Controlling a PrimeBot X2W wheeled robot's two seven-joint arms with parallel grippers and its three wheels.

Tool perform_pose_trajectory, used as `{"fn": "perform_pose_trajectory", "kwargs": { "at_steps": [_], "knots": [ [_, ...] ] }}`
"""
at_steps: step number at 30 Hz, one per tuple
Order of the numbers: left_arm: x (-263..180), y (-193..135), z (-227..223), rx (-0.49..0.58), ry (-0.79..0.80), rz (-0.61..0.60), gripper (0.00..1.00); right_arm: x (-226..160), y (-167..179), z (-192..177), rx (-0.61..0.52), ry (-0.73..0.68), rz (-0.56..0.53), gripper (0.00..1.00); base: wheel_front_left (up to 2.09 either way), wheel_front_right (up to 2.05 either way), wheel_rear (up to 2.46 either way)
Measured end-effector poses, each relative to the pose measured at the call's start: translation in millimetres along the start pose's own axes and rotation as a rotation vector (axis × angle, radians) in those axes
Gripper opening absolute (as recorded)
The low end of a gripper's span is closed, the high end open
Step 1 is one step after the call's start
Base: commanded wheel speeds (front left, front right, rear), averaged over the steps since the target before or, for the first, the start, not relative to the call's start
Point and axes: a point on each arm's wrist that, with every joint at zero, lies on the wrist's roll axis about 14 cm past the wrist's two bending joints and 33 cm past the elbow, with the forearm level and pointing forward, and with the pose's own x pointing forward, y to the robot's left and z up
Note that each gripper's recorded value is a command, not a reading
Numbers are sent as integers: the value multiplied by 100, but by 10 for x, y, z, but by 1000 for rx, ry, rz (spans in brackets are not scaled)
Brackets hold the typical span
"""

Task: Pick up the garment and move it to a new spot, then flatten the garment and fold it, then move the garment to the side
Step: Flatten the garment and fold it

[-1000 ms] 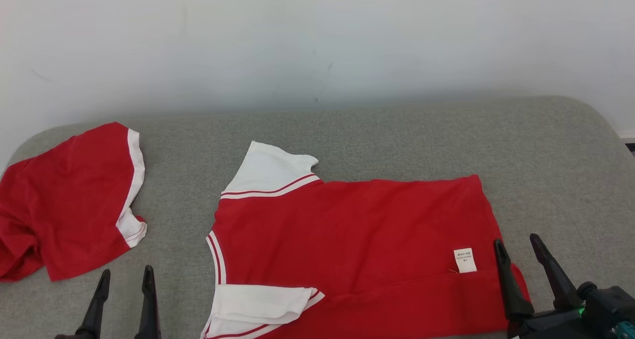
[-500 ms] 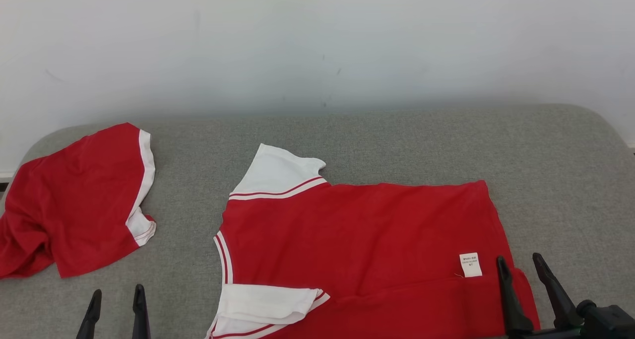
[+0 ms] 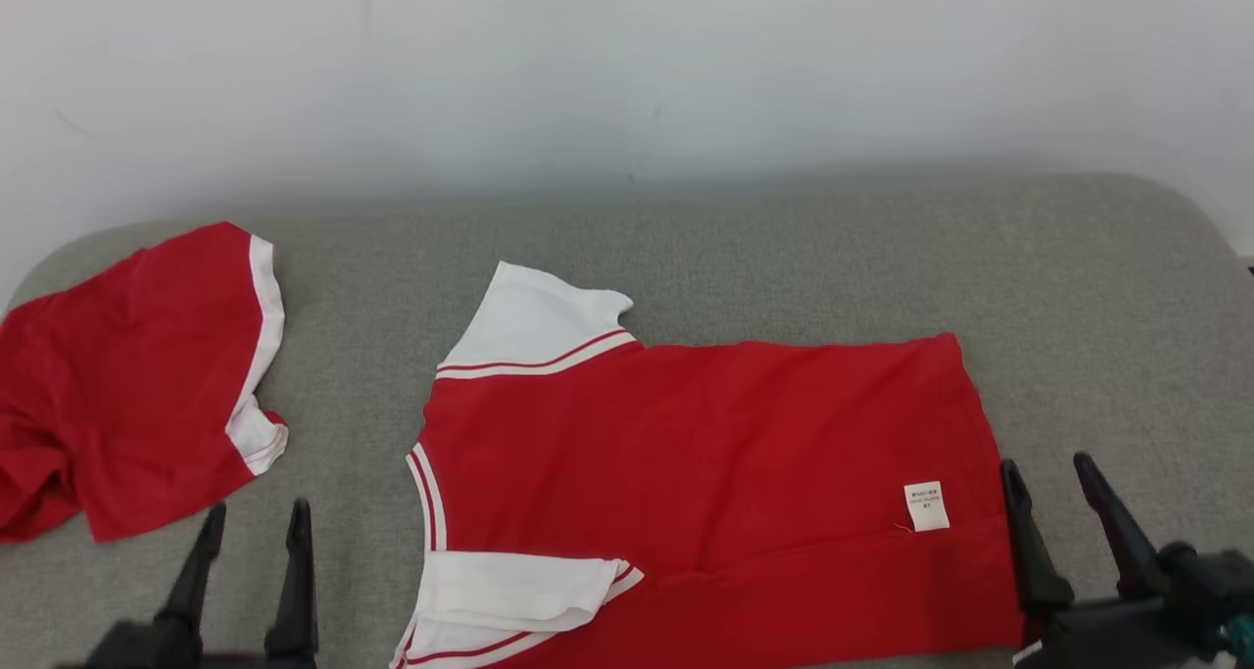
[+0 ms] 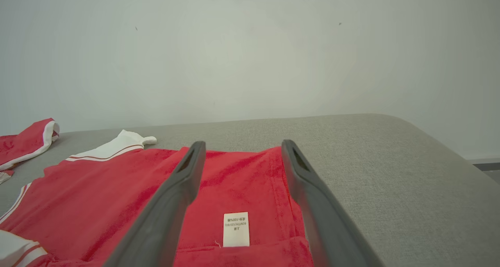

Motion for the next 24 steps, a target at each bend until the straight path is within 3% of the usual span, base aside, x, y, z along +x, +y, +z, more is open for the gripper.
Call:
{"fn": "perform_pose_trajectory", "kwargs": {
  "at_steps": [14,24],
  "knots": [
    [1435,-253,275,84,29,-232,100,972,-425,-139,-60,162,-36,100,0,0,0],
    [2110,-371,-181,106,211,-313,100,1381,-560,-614,-77,376,-53,100,0,0,0]
  ]
}}
